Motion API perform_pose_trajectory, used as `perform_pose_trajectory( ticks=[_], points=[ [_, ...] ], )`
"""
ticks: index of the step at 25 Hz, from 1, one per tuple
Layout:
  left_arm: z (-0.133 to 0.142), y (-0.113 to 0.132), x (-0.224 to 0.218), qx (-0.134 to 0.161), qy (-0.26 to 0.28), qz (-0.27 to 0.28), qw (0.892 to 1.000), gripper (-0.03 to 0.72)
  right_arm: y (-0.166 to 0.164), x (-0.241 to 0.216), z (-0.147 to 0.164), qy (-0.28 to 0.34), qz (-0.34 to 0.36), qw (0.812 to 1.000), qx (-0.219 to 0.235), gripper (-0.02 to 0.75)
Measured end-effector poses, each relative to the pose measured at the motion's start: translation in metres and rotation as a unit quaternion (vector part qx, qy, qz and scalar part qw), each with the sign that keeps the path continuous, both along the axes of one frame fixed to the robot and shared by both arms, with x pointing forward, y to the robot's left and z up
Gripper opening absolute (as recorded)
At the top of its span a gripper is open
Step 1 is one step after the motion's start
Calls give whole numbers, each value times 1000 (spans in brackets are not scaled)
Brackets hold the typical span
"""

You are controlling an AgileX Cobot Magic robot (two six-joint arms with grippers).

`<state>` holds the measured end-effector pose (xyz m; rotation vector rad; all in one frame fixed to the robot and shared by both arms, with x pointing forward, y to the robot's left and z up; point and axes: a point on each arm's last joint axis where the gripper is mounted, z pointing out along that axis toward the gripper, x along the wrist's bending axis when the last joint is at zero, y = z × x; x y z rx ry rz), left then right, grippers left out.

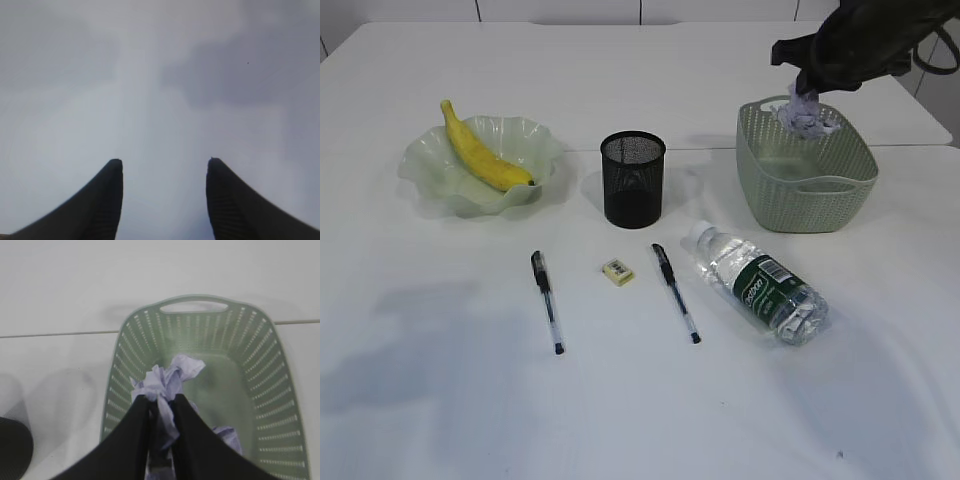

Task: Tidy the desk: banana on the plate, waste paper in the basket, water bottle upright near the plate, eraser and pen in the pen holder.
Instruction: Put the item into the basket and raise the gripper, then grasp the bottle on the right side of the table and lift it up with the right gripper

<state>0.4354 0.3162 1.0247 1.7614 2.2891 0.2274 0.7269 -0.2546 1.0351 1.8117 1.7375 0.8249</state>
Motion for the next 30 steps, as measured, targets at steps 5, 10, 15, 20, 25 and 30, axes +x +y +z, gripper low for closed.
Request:
perform_pose_trajectory(
  ticks=[5,10,15,20,25,30],
  points=[
    [0,0,1,1,-8,1,1000,371,0,8,-19,21,-2,1000,-2,280],
    [1,0,2,0,-11,1,1000,369,0,5,-18,44,-2,999,-8,398],
    [1,0,2,0,-11,1,1000,363,0,-14,21,80,9,997,-12,412],
    [1,0,2,0,-11,1,1000,358,7,-44,69,93,69,993,-19,413],
    [1,0,2,1,-12,1,1000,357,23,-63,74,145,127,980,-49,415],
    [1,0,2,1,-12,1,1000,354,57,-73,72,162,190,966,-71,416]
  ],
)
